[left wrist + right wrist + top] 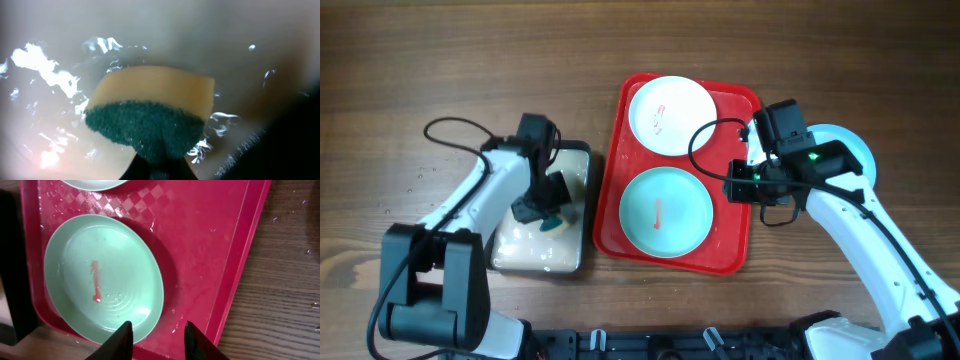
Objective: Clean dirty plates on tray and stack at the side
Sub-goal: 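Pick up the sponge from the basin with the left gripper, then scrub the second light-blue plate with the sponge while right gripper holds it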
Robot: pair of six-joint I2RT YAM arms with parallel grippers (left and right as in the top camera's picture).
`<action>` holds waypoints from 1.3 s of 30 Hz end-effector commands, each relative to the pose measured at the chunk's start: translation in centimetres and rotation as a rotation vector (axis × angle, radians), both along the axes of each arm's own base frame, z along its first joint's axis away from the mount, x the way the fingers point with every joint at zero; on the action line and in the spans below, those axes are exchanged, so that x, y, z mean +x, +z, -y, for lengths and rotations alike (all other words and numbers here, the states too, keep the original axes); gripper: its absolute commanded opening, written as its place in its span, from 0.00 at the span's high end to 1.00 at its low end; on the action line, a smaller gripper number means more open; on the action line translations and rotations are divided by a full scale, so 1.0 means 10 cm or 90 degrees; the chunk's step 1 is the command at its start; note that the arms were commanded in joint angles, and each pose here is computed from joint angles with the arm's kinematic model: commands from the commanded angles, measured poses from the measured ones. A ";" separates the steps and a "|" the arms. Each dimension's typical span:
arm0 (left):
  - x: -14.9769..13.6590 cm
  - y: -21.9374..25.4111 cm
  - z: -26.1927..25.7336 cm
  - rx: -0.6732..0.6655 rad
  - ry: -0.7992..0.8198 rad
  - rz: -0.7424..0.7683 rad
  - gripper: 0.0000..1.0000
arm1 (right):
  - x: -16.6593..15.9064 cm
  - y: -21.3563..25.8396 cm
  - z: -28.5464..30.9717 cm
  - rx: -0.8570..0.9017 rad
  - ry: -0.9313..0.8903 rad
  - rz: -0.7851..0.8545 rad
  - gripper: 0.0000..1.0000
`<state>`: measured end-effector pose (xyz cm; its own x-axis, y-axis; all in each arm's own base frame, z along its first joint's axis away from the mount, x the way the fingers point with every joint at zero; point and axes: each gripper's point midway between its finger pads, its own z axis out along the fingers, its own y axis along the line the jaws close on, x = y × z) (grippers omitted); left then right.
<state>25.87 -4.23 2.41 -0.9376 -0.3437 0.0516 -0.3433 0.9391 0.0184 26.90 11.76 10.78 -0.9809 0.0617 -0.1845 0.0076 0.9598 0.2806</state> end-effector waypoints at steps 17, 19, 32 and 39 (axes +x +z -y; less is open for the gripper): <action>0.52 0.94 1.77 -0.234 -0.239 0.153 0.96 | 0.09 -0.76 -0.18 0.015 0.088 -0.099 0.73; 0.38 0.73 1.88 -0.227 -0.243 0.123 0.96 | 0.06 -0.90 -0.20 0.019 0.099 -0.127 0.73; 0.03 -0.24 2.29 -0.244 -0.255 0.034 0.96 | 0.18 -1.17 -0.23 0.026 -0.003 -0.158 0.96; 0.13 -0.63 2.36 -0.167 -0.282 0.078 0.96 | 0.13 -1.18 -0.22 0.020 0.018 -0.165 0.96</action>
